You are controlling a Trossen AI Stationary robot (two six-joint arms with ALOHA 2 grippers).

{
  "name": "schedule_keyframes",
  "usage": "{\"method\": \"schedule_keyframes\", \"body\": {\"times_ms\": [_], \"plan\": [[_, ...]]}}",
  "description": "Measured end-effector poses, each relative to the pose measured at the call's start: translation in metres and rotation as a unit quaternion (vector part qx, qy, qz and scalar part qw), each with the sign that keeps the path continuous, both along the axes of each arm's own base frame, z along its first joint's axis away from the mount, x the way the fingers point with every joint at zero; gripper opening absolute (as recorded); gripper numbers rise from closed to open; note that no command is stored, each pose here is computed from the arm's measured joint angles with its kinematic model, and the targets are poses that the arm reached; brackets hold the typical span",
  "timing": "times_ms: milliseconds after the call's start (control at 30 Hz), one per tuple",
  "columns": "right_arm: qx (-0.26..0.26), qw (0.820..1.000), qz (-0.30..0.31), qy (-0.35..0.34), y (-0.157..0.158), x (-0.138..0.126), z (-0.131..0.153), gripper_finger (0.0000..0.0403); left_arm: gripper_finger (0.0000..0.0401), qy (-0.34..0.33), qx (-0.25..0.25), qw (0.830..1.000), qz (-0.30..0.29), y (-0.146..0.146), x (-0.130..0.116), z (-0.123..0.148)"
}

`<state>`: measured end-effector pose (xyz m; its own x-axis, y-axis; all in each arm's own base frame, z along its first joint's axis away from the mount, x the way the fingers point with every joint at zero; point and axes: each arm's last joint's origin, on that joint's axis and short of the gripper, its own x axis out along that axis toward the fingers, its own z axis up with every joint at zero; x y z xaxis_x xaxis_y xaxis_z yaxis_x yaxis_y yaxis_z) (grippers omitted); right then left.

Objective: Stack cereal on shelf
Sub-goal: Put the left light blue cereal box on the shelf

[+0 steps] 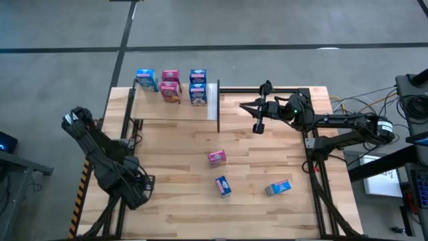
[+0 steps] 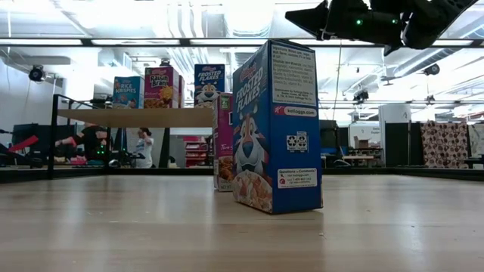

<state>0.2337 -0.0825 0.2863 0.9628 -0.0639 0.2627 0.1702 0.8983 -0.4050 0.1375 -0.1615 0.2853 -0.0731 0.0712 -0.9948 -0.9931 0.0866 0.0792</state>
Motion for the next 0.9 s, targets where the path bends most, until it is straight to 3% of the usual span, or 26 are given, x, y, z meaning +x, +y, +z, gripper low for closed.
{"method": "schedule_keyframes", "body": {"times_ms": [567,900], "plan": [[0.0,1.0,0.0,0.001,0.0,0.0,0.0,0.0013,0.0233,0.039,0.039,0.998,0.0,-0.008,0.008,-0.026],[0.0,1.0,0.0,0.001,0.0,0.0,0.0,0.0013,0.0233,0.024,0.022,0.999,0.0,-0.008,0.008,-0.042]]}}
